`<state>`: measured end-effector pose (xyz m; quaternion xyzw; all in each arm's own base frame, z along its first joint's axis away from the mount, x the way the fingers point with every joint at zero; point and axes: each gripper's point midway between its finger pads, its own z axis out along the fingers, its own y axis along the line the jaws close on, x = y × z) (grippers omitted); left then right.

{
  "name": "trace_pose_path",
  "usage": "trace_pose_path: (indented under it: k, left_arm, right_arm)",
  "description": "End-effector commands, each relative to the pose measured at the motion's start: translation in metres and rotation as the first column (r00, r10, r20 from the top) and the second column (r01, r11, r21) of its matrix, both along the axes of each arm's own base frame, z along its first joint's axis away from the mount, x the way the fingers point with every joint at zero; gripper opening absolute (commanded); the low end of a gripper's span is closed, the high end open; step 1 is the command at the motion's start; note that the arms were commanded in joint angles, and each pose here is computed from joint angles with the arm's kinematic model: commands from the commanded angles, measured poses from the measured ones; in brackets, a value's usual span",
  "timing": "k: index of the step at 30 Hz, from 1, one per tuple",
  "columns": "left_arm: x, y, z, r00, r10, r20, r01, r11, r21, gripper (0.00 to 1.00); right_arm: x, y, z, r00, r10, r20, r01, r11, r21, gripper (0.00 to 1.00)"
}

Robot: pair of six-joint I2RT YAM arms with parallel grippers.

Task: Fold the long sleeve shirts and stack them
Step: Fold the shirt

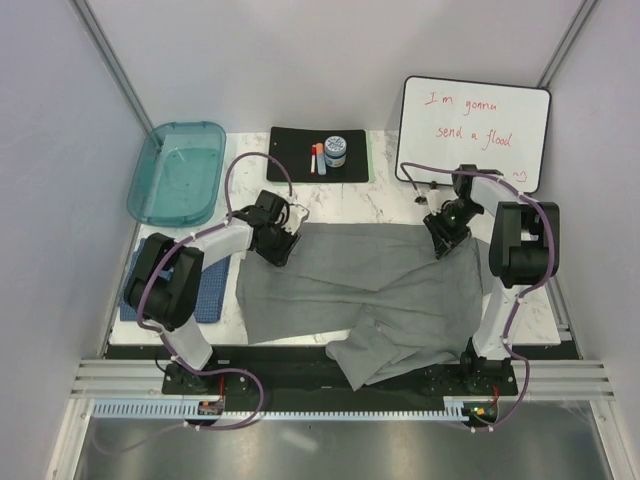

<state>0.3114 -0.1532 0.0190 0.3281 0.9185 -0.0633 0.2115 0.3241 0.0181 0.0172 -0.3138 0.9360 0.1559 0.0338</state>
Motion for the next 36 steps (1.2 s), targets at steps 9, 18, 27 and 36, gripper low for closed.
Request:
trace_pose_path:
  k: [9,18,27,36]
  left_arm:
    - [0.1,-0.002,0.002,0.996,0.05,0.067,-0.047,0.998,-0.047,0.49]
    - [0.029,-0.056,0.125,0.931,-0.287,0.224,0.35,0.877,-0.329,0.88]
    - [-0.161,-0.132,0.117,0.624,-0.721,0.301,0.771,0.506,-0.386,0.91]
    - [-0.186,-0.223,0.095,0.388,-0.826,0.409,0.907,0.261,-0.331,0.85]
  right_arm:
    - [0.122,-0.012,-0.004,0.964,-0.097,0.248,0.118,0.99,-0.071,0.4]
    - [0.056,0.015,0.114,0.953,0.046,0.299,-0.072,0.994,0.076,0.56]
    - [-0.066,0.029,0.157,0.831,0.238,0.503,-0.312,0.947,0.069,0.76]
    - [-0.121,0.029,0.113,0.872,0.352,0.341,-0.411,0.905,0.115,0.98]
